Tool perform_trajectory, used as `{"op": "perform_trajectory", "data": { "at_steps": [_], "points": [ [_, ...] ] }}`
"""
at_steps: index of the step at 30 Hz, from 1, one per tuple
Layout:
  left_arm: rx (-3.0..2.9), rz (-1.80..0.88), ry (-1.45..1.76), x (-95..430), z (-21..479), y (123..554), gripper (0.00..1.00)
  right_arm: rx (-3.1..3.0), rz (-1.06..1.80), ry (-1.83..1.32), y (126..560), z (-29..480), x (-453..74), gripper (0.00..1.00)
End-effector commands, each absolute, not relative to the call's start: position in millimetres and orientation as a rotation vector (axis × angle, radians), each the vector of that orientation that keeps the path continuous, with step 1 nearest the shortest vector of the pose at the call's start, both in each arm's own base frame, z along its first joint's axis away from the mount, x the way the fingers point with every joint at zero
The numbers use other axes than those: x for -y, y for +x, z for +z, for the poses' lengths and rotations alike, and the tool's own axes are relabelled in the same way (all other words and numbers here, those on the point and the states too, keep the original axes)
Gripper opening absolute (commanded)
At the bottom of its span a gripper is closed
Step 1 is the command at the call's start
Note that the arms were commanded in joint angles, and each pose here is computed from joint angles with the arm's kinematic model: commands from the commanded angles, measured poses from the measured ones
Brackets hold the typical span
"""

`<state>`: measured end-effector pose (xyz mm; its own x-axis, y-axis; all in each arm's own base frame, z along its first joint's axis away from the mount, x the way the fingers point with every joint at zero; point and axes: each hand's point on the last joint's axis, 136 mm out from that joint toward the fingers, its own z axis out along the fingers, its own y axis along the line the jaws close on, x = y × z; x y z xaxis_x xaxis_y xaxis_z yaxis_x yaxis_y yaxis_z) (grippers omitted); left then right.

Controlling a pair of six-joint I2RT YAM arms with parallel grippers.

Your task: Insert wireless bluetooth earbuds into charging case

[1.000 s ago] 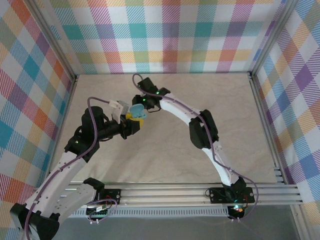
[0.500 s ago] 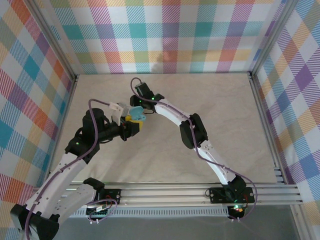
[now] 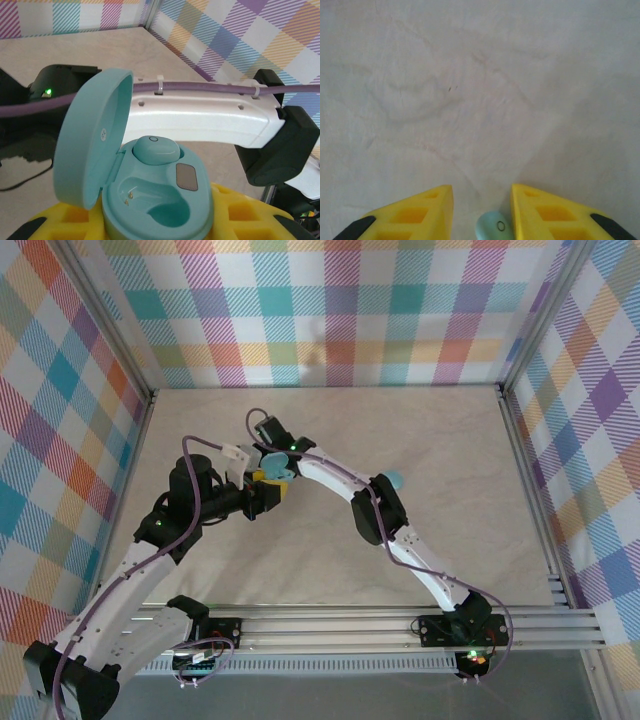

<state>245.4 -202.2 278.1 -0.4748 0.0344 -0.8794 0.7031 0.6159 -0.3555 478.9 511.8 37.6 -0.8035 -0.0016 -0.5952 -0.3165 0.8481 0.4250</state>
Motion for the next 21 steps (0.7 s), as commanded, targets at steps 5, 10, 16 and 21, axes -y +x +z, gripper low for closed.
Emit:
{"op": "perform_trajectory", "data": {
  "at_steps": [5, 10, 16, 21],
  "points": [
    [-1.845, -0.904, 0.585, 199.8, 294.1, 244.4, 0.1, -2.533, 0.577, -0.244, 460.9, 20.3, -495.4, 0.35],
    [-1.843, -0.904, 0.572, 197.8, 294.3, 242.5, 0.1, -2.562, 0.521, -0.29, 448.5, 24.7, -479.8, 0.31],
    [-1.834, -0.905, 0.562, 196.6, 296.7, 241.7, 0.1, -2.612, 0.556, -0.335, 421.4, 24.1, -461.8, 0.21],
    [-1.826, -0.904, 0.543, 194.6, 297.5, 240.5, 0.1, -2.62, 0.566, -0.304, 411.0, 33.1, -435.6, 0.18]
  ]
}}
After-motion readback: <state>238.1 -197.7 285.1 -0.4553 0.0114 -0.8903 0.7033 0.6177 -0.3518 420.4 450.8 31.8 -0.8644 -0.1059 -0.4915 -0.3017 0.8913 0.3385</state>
